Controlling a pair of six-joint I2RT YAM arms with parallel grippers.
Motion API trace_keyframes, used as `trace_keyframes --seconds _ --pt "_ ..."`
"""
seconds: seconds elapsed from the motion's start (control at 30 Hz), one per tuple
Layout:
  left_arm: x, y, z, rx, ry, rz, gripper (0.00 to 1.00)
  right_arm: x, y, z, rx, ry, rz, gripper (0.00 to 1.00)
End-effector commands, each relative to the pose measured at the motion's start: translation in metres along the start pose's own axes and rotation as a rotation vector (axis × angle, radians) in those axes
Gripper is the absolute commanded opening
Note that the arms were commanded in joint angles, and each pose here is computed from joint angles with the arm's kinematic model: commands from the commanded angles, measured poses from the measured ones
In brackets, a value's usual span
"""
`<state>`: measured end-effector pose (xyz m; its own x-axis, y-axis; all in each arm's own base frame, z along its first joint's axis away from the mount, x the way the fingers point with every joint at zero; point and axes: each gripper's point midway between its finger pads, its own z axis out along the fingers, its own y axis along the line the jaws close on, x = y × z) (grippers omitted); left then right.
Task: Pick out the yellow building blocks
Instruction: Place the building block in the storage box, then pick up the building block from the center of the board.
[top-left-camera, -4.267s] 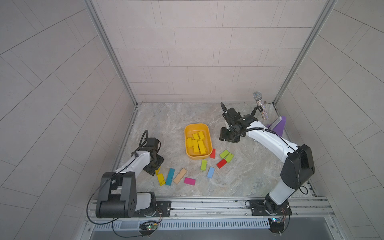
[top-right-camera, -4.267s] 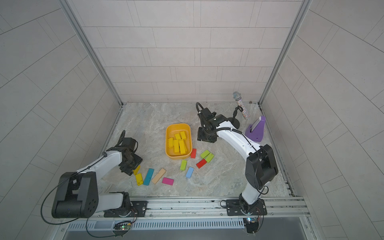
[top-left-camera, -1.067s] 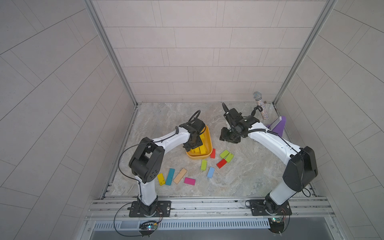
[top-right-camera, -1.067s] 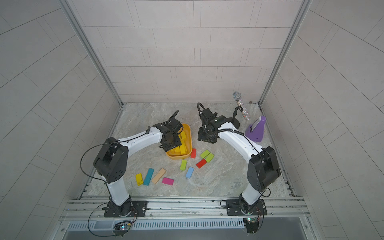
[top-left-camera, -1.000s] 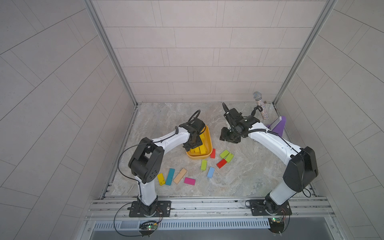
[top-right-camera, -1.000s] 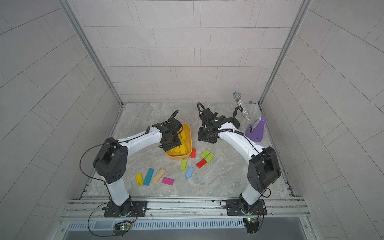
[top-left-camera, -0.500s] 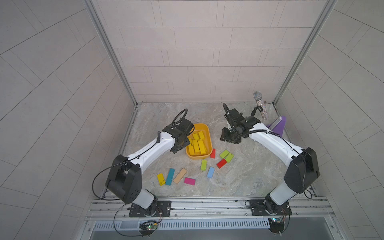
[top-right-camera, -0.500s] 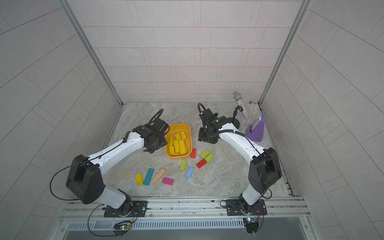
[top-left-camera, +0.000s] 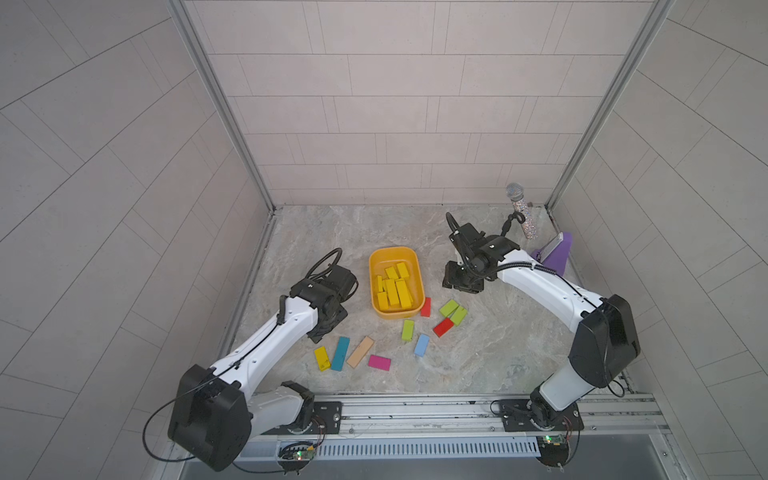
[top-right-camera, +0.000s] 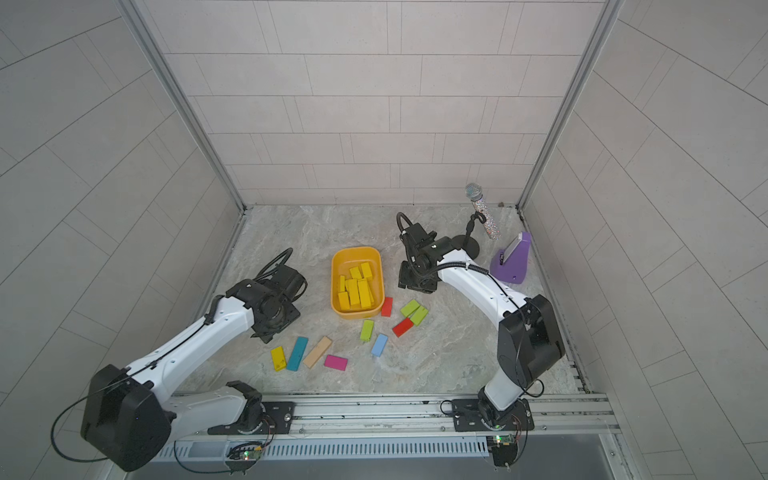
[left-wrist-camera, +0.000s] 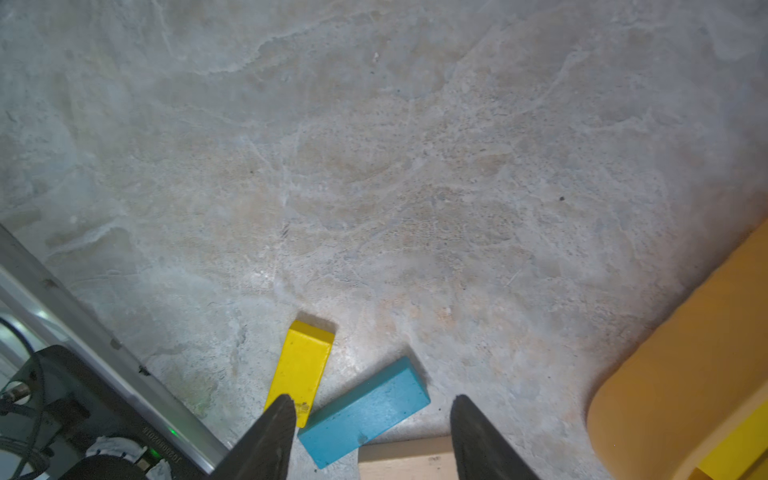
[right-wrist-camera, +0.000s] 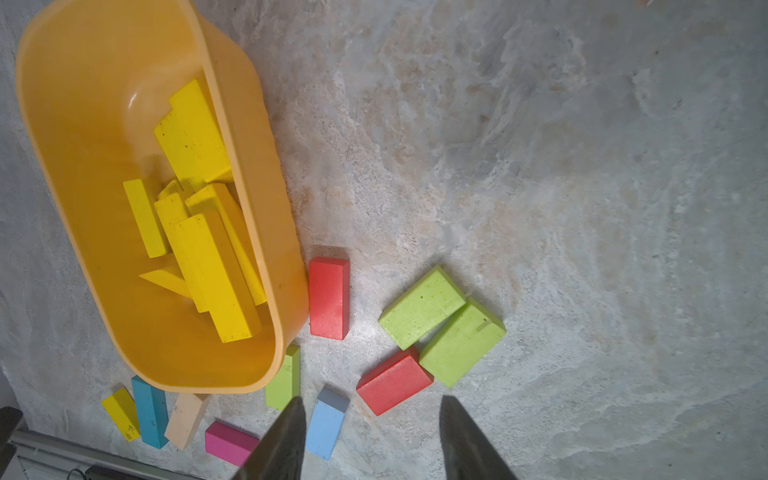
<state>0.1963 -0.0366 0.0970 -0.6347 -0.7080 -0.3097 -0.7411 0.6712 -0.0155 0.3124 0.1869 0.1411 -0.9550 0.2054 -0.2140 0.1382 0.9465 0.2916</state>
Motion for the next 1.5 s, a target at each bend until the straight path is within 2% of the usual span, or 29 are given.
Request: trace_keyframes --seconds 0.0,0.2,0.5,0.77,1.3,1.47 --pt "0.007 0.034 0.009 -0.098 -0.002 -0.033 0.66 0.0 -0.006 -0.012 0.0 -0.037 0.026 0.54" --pt "0.023 0.05 0.023 -0.118 0.046 -0.044 0.68 0.005 -0.012 -0.016 0.006 -0.051 0.037 0.54" --pt "0.041 0.048 0.044 -0.113 0.114 0.001 0.69 0.011 -0.015 -0.013 0.008 -0.043 0.044 0.54" --pt "0.049 0.041 0.062 -0.082 0.14 -0.003 0.63 0.015 -0.019 -0.015 0.014 -0.048 0.044 0.54" --pt "0.056 0.044 0.085 -0.116 0.178 0.022 0.54 0.018 -0.023 -0.019 0.017 -0.053 0.053 0.54" --pt "0.056 0.041 0.084 -0.1 0.193 0.03 0.45 0.019 -0.023 -0.022 0.015 -0.057 0.056 0.54"
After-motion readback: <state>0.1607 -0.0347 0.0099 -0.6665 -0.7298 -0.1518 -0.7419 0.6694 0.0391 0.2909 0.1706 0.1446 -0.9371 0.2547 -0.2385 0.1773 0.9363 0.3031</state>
